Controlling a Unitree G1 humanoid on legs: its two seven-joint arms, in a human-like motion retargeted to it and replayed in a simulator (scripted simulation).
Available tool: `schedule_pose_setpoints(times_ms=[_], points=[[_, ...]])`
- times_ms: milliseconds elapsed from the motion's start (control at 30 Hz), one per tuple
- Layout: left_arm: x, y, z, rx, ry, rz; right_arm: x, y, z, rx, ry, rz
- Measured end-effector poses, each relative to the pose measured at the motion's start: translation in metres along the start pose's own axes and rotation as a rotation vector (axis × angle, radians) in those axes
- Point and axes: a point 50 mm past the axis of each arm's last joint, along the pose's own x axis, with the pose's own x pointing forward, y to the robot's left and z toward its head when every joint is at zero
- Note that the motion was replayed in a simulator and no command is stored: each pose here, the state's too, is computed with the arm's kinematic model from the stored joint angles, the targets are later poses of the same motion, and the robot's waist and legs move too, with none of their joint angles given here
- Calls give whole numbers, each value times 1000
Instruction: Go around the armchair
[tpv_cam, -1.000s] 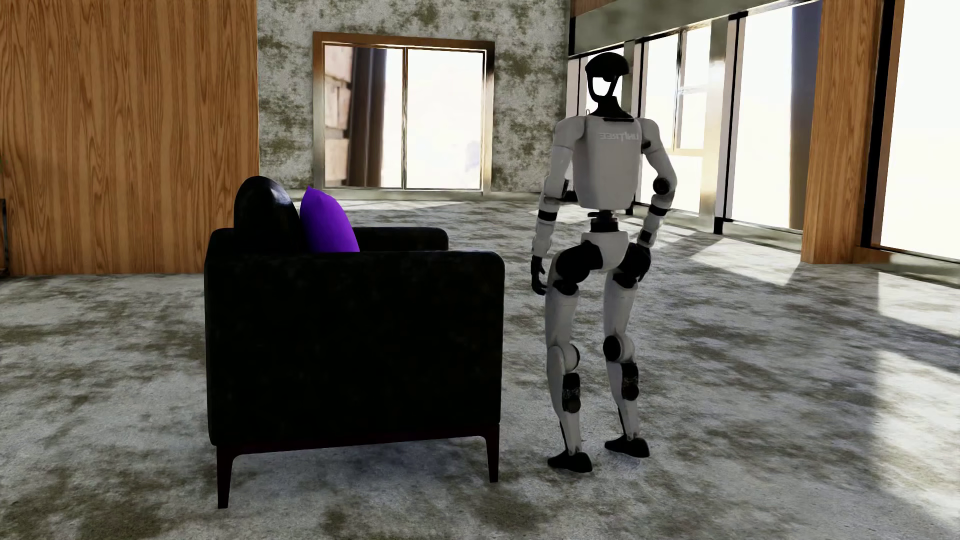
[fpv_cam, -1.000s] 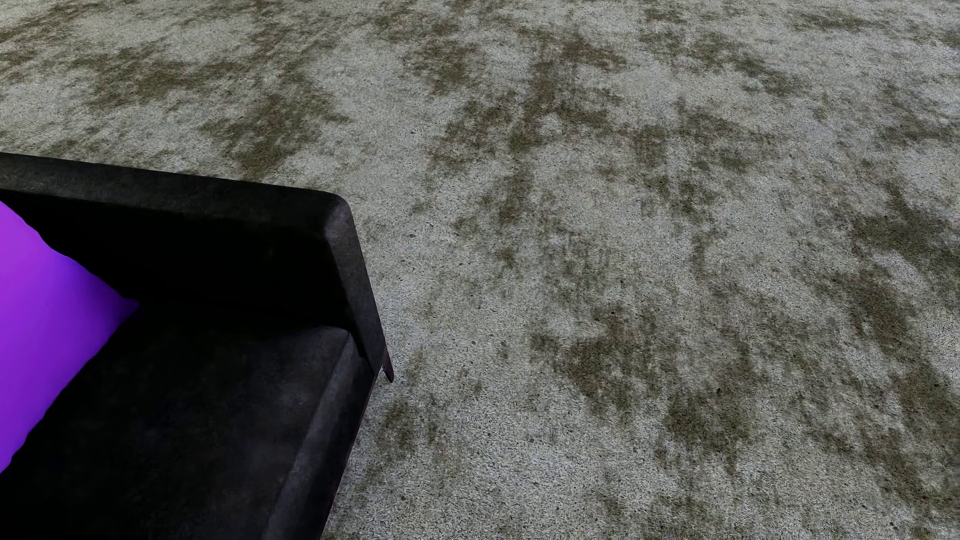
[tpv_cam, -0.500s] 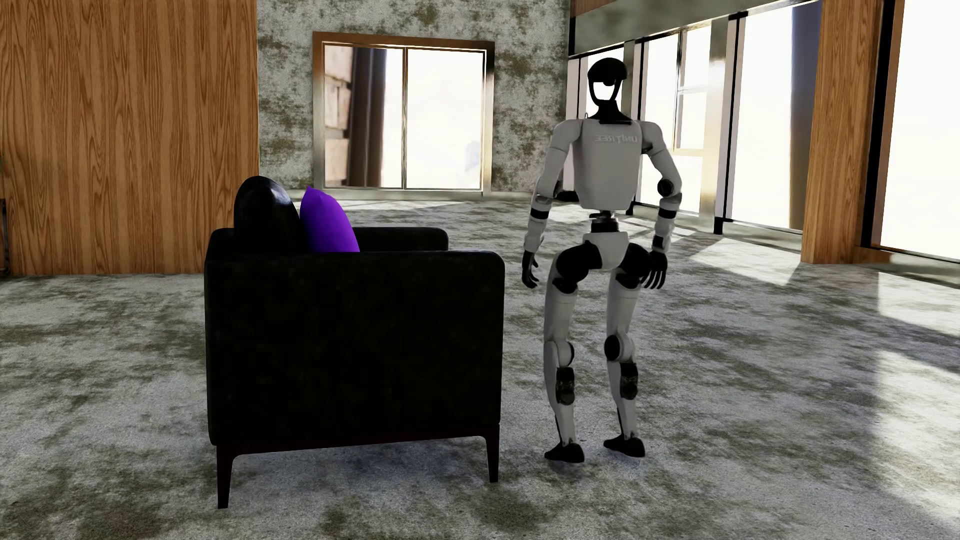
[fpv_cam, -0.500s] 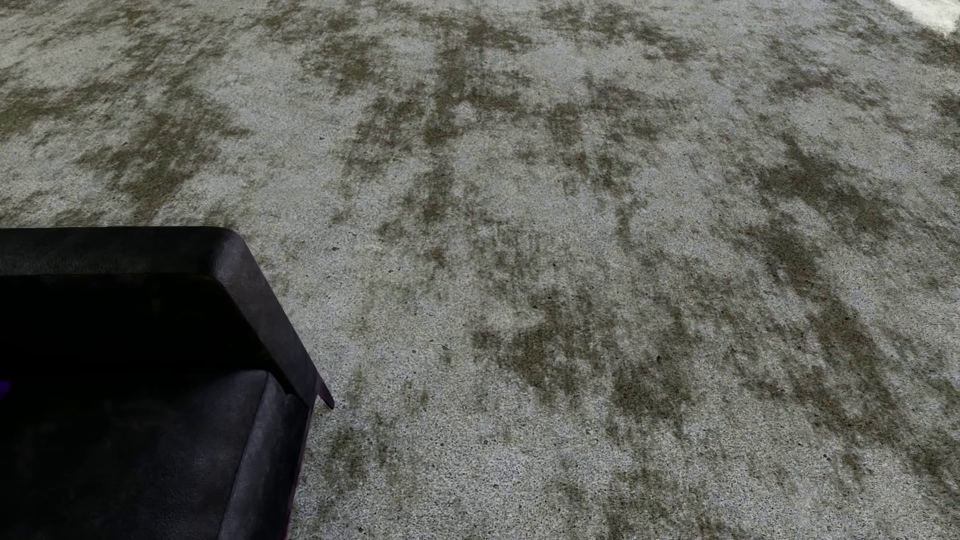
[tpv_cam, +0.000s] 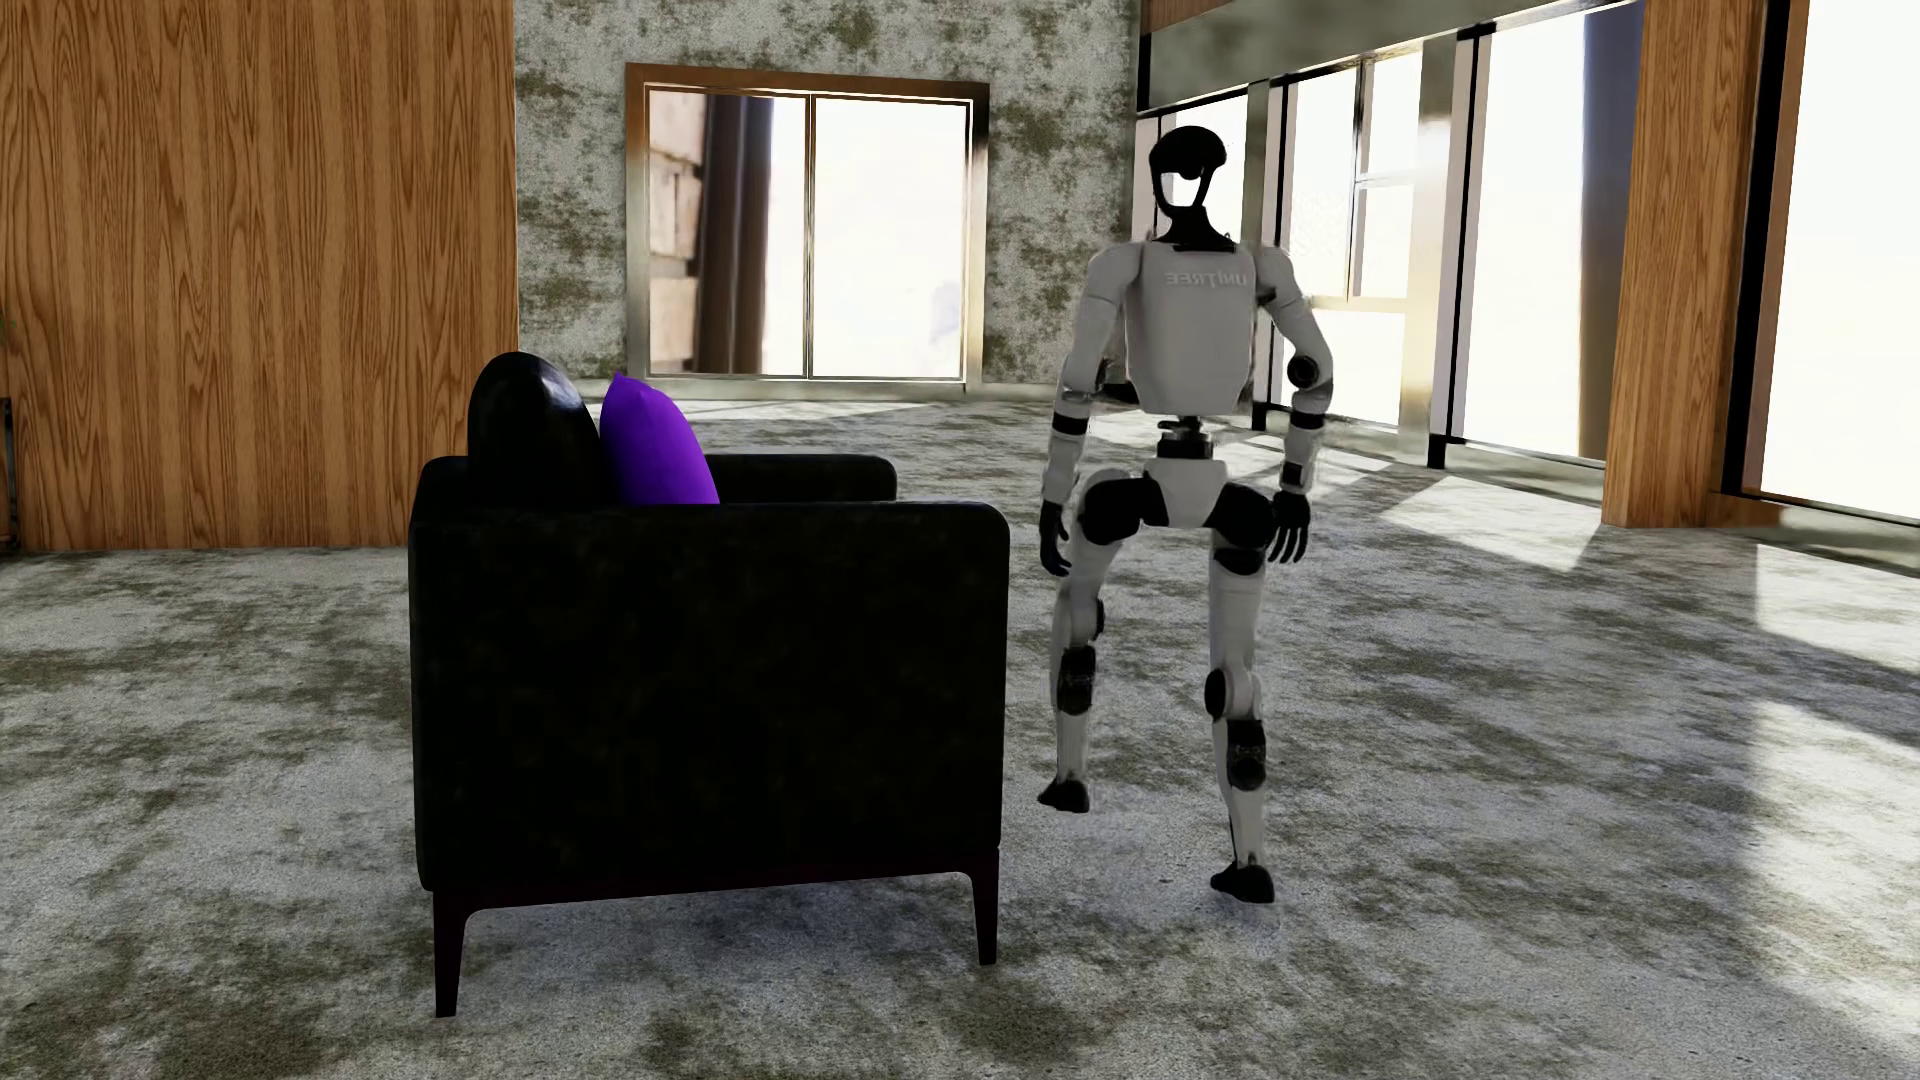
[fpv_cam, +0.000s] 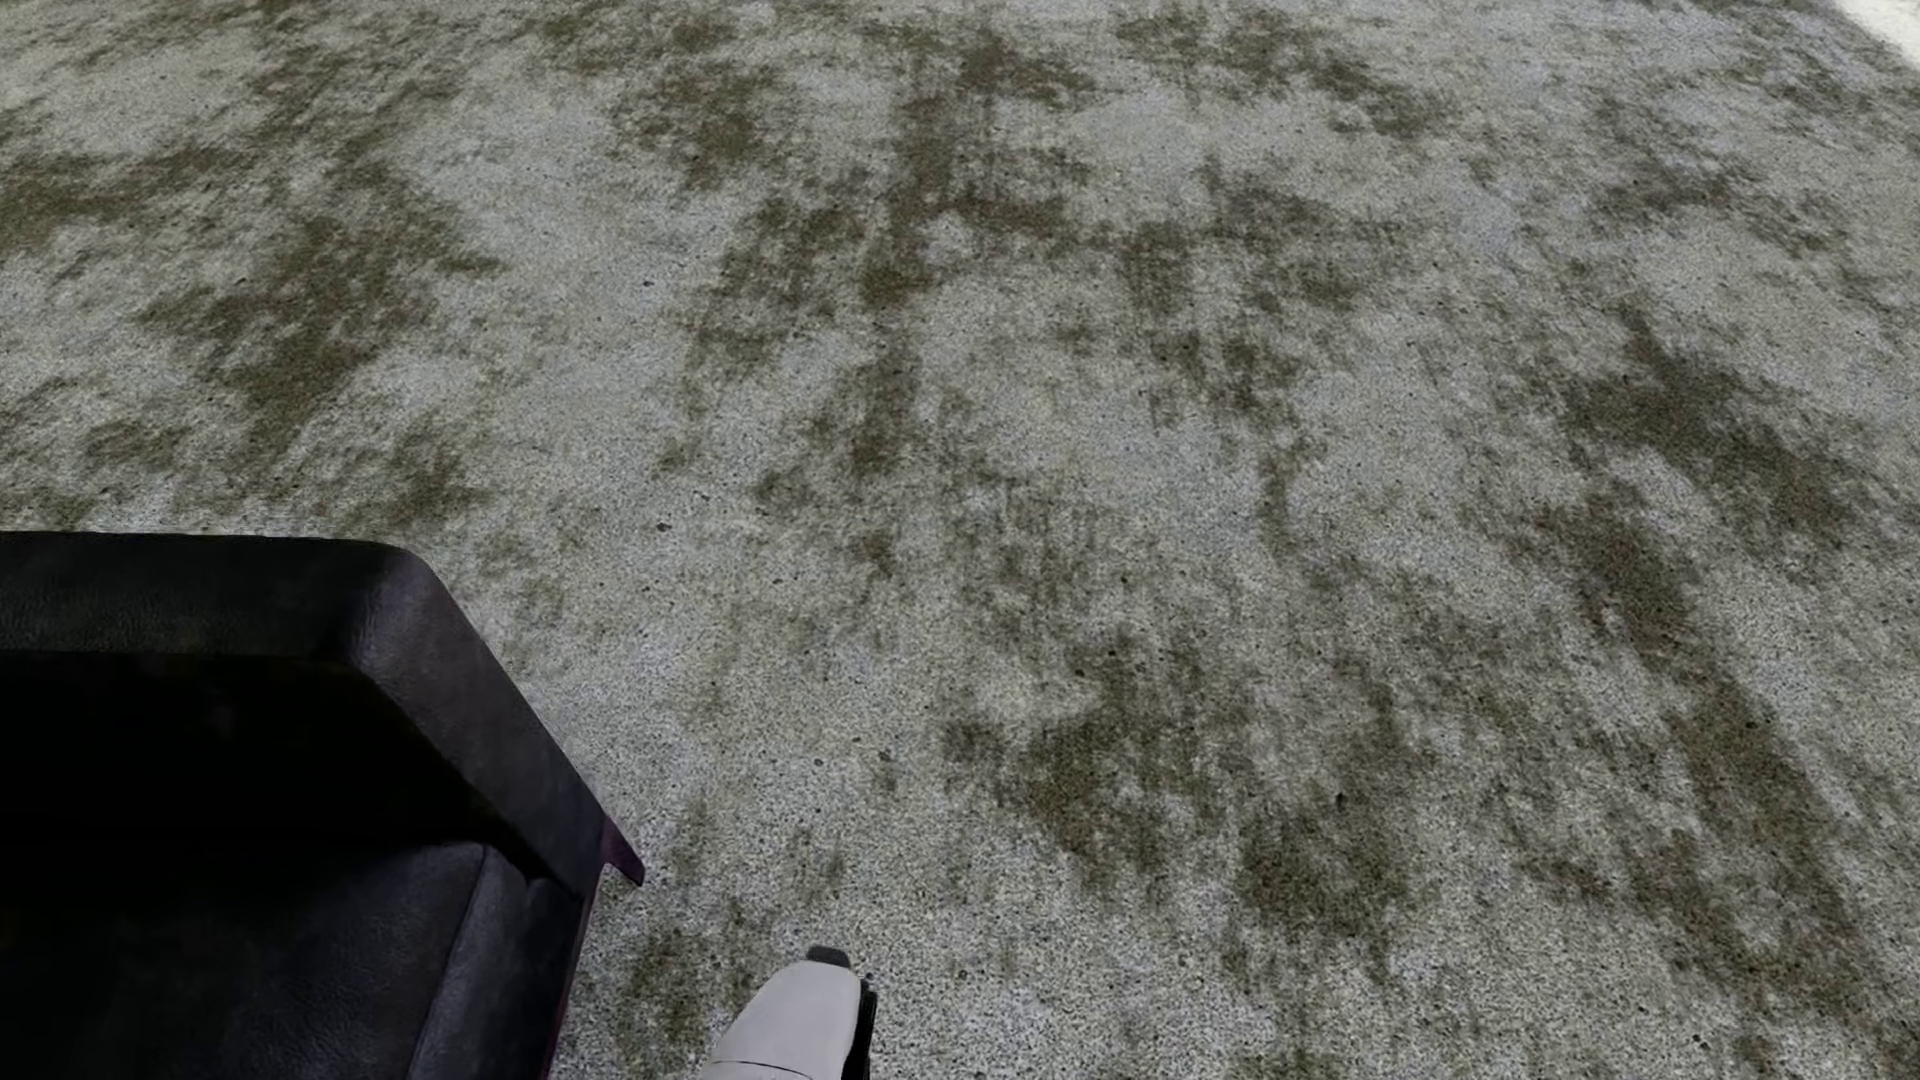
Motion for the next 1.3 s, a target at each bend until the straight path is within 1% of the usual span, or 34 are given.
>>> schedule_pose_setpoints(times_ms=[167,233,300,333,367,433,500,567,633,700,767,833,900,967,1033,1100,1167,1300], points=[[-6,-11,-24,3,72,-28,3,14,25,-2,-88,36],[-9,-18,-35,14,113,-48,2,23,28,32,-103,52],[-7,-16,-38,38,137,-52,1,37,22,79,-79,72],[-5,-12,-31,60,122,-46,0,44,17,82,-59,89],[-3,8,-19,-32,73,30,-1,48,13,118,-45,89],[-1,27,23,-49,-98,82,-3,44,15,56,-68,97],[-7,40,63,-63,-268,121,-2,25,17,30,-79,55],[-13,51,96,-77,-395,153,-1,-2,12,80,-61,-32],[-20,57,121,-74,-489,169,-3,-26,7,126,-47,-108],[-25,57,132,-60,-539,169,-4,-37,6,121,-44,-136],[-23,52,125,-41,-515,151,-4,-36,6,97,-42,-127],[-13,41,100,-33,-404,119,-4,-29,3,98,-35,-108],[-2,29,58,-35,-231,84,-5,-16,-2,118,-18,-80],[0,18,9,-44,-37,58,-5,5,-11,129,15,-30],[-7,9,-37,-68,131,42,-6,29,-19,113,62,38],[-17,0,-65,-83,228,28,-7,49,-24,70,88,102],[-19,-2,-69,-66,231,18,-10,54,-24,56,75,120],[-11,5,-34,-80,91,39,-11,33,-29,15,77,81]])
